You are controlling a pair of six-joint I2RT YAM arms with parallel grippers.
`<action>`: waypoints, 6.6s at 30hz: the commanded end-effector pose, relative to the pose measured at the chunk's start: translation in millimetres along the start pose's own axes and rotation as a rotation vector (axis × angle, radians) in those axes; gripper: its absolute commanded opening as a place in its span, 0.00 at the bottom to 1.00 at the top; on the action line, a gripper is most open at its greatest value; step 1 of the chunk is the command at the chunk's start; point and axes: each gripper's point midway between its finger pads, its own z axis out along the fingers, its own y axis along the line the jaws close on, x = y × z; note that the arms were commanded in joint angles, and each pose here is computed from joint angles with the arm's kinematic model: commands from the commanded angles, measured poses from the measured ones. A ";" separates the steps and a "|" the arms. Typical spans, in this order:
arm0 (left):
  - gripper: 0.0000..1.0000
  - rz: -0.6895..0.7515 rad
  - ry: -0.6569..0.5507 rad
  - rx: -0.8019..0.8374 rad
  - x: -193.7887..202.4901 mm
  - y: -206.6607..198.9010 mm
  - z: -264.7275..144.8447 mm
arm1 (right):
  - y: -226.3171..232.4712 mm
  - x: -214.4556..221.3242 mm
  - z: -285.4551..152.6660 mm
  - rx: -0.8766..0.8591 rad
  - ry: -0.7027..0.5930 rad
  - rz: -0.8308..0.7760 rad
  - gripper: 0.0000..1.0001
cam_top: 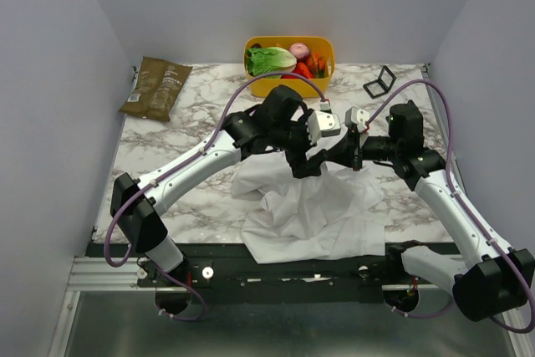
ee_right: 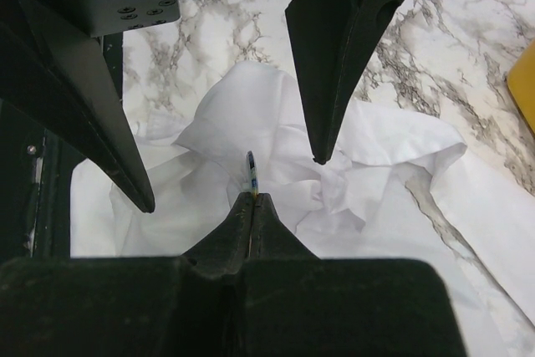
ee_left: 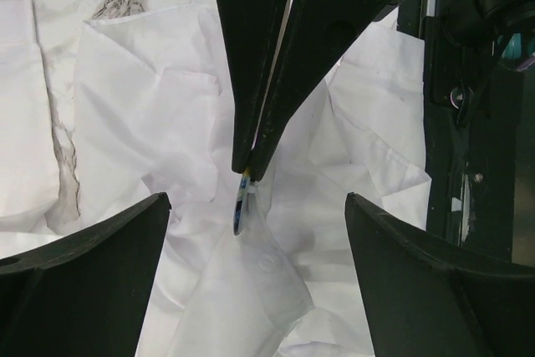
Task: Remove the brooch from the garment
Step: Remove the brooch from the clothes.
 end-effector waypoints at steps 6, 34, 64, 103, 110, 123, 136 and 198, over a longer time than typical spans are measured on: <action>0.96 0.087 -0.036 0.007 -19.4 -9.9 -22.2 | -0.8 2.7 -1.5 0.014 0.006 -0.011 0.01; 0.99 0.033 0.006 -0.179 -6.3 32.4 -7.0 | 25.4 -6.0 -0.7 -0.138 -0.036 0.039 0.01; 0.98 -0.073 -0.068 0.044 -6.9 4.8 2.1 | 19.6 -17.0 -8.4 -0.088 -0.073 0.035 0.01; 0.98 -0.285 -0.274 0.118 -18.1 17.3 -9.8 | 10.7 -16.8 -11.1 -0.098 -0.148 0.157 0.01; 0.98 -0.295 -0.261 0.072 -15.1 23.1 -3.2 | 11.2 -17.3 -11.0 -0.097 -0.150 0.159 0.01; 0.90 -0.279 -0.238 0.032 -12.6 28.6 -0.3 | 12.9 -19.2 -12.2 -0.099 -0.154 0.152 0.01; 0.55 -0.276 -0.236 0.012 -15.4 32.0 -1.5 | 16.0 -16.8 -11.5 -0.111 -0.153 0.162 0.01; 0.06 -0.263 -0.178 -0.110 -16.1 53.6 -4.7 | 11.9 -10.1 -4.2 -0.075 -0.115 0.092 0.01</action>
